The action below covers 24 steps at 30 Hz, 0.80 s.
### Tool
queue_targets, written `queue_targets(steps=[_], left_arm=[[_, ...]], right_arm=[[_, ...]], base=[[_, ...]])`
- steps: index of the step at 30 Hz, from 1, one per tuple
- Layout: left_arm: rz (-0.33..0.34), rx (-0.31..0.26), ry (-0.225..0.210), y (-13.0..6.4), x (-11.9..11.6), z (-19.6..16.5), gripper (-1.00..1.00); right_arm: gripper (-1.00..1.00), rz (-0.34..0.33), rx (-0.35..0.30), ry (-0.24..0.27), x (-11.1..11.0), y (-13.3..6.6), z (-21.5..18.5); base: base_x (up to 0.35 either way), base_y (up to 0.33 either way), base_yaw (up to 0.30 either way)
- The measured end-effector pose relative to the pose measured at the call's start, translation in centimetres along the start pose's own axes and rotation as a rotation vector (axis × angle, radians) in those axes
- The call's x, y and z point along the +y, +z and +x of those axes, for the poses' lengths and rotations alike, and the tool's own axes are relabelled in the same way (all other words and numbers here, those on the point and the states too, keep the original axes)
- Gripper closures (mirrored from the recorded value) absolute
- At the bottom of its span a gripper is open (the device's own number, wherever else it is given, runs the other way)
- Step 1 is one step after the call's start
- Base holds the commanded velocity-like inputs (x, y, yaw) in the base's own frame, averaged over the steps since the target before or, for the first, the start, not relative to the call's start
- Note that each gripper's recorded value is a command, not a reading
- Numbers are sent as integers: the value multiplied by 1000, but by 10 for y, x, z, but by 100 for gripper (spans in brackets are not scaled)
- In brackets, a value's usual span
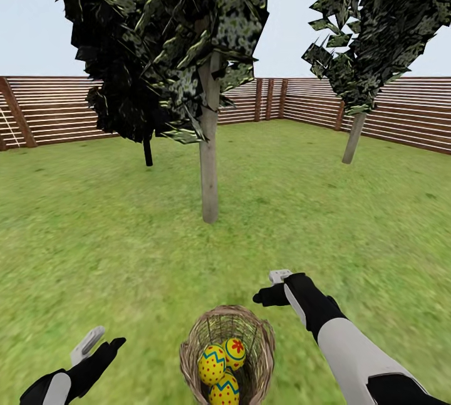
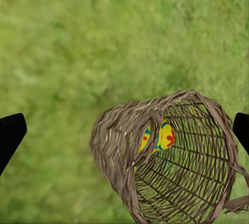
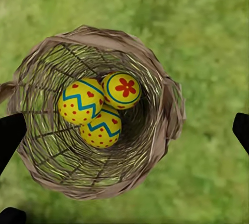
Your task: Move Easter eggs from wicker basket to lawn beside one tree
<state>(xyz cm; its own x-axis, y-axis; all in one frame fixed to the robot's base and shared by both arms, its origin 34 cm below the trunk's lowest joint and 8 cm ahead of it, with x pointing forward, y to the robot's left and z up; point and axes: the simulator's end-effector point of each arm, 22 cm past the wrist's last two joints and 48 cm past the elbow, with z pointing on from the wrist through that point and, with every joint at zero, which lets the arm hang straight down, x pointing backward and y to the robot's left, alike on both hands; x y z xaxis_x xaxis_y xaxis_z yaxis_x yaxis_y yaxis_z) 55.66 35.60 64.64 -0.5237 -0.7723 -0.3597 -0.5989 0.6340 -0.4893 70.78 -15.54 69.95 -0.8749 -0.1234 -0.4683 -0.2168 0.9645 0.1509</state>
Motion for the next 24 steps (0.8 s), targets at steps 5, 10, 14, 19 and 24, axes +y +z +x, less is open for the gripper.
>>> queue_targets(steps=[5,10,14,19,24], left_arm=[[0,0,0,6,4,3,-100],[0,0,0,13,9,7,-100],[0,0,0,18,12,9,-100],[2,0,0,25,16,12,-100],[-2,1,-11,28,31,18,-100]], right_arm=[[-100,1,33,9,-1,7,11],[-100,1,65,15,-2,14,22],[-100,1,70,16,-3,19,26],[-100,2,66,17,-5,25,27],[-100,4,63,17,-9,31,29]], base=[[0,0,0],[0,0,0],[0,0,0],[0,0,0],[0,0,0]])
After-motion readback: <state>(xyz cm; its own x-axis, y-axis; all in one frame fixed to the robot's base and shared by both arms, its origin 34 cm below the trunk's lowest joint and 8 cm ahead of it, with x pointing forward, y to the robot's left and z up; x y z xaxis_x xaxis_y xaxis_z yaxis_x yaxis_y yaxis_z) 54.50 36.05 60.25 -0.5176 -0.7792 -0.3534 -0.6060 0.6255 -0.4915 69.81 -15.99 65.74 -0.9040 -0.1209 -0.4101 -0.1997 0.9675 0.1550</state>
